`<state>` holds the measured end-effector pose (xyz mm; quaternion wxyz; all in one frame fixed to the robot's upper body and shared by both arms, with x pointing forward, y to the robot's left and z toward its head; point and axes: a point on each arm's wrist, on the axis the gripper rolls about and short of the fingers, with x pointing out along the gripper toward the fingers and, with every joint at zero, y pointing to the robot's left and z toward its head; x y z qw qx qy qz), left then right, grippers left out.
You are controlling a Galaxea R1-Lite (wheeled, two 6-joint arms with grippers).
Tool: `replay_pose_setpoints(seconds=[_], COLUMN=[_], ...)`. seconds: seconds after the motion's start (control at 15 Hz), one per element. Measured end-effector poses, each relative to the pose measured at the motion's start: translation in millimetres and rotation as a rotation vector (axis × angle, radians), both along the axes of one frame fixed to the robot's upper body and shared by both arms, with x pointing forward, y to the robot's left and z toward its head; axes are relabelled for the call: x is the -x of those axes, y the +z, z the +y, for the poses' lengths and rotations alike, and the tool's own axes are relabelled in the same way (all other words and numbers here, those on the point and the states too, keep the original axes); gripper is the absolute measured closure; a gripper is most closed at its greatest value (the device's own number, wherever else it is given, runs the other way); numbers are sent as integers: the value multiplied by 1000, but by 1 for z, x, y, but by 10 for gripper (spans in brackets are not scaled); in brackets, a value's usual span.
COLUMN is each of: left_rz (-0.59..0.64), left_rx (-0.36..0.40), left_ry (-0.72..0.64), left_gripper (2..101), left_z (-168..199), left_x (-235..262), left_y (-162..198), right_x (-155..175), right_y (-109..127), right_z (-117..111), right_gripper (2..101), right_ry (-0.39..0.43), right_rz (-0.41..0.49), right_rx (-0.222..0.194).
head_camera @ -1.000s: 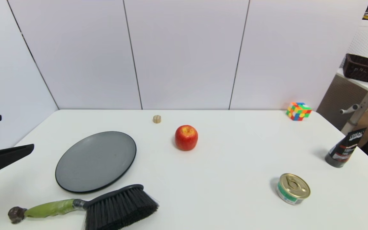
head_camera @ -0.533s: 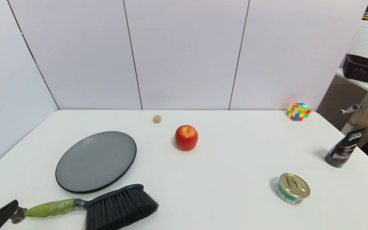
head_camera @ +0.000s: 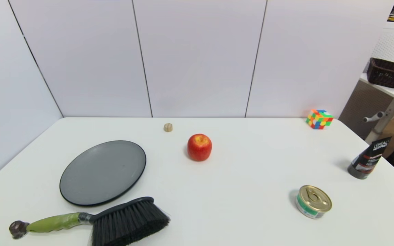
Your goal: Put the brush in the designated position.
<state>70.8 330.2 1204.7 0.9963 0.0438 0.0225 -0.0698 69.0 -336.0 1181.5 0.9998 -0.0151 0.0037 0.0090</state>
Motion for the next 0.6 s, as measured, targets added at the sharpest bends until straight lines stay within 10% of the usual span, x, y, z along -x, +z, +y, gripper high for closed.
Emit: replay_pose_setpoints(seconds=[0.6], left_rz=[-50], left_rx=[90], left_ry=[134], left_gripper=[56], left_z=[3], left_x=[2], left_y=[-21], right_x=[0], right_y=[0], right_z=[0], right_gripper=[50], right_ry=[-1], right_rz=[0], right_rx=[0])
